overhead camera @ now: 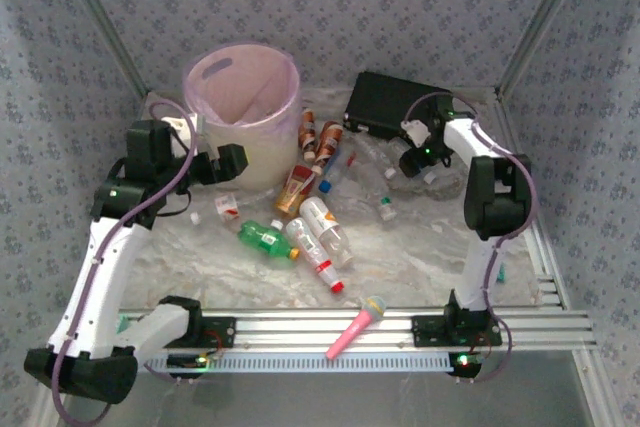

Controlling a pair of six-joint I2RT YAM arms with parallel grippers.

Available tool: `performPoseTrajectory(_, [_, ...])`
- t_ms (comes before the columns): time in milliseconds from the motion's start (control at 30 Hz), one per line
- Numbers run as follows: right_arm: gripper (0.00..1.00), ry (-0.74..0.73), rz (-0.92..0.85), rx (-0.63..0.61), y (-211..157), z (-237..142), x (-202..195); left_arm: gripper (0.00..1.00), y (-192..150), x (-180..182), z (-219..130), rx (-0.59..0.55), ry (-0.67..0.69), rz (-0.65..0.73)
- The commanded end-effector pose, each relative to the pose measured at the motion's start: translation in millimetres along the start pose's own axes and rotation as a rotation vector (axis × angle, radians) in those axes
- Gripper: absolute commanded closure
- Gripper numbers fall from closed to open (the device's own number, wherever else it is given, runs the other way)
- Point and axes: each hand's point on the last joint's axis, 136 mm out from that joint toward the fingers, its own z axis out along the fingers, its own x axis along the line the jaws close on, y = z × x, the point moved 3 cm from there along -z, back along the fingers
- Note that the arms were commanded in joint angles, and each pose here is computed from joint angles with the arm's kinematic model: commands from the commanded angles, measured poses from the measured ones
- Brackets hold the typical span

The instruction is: Put the plastic bottles in the bin

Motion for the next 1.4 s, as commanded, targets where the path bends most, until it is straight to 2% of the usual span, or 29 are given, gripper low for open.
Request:
performPoseTrajectory(0, [0.21, 0.049, -0.031, 0.043, -3, 10, 5, 0.01, 8, -5, 0, -0.020, -0.030, -0.002])
performPoseTrajectory(67, [0.22, 0.064, -0.031, 0.054, -5, 15, 7, 0.01, 9, -6, 1, -0.021, -0.034, -0.004])
performPoseTrajectory(133, [0.28, 0.071, -0.031, 0.063, -7, 20, 8, 0.01, 10, -7, 1, -0.023, -0.046, -0.006])
performPoseTrajectory(367, [0.38, 0.055, -0.025, 0.072, -14, 19, 8, 0.01, 12, -9, 1, -0.027, -0.054, -0.014])
performPoseTrajectory(433, [0.45, 0.057, -0.022, 0.059, -16, 16, 9, 0.01, 15, -11, 1, -0.029, -0.065, -0.019])
performPoseTrajectory(600, [0.46, 0.051, -0.009, 0.059, -19, 7, 9, 0.01, 24, -20, 0, -0.061, -0.110, -0.044])
performPoseTrajectory(767, [0.47, 0.048, 0.028, 0.008, -12, -30, 17, 0.01, 31, -28, -1, -0.085, -0.164, -0.075])
performPoseTrajectory(933, [0.47, 0.042, 0.065, -0.145, 5, -81, 42, 0.01, 50, -51, -2, -0.129, -0.318, -0.159])
performPoseTrajectory(1133, [0.46, 0.367, 0.062, -0.509, 38, -166, 128, 0.04, 56, -95, -9, -0.132, -0.452, -0.140])
performPoseTrajectory(1233, [0.46, 0.453, 0.053, -0.620, 45, -201, 159, 0.08, 53, -118, -5, -0.114, -0.519, -0.115])
performPoseTrajectory(1367, [0.47, 0.583, 0.006, -0.689, 45, -237, 196, 0.15, 44, -147, 10, -0.070, -0.577, -0.068])
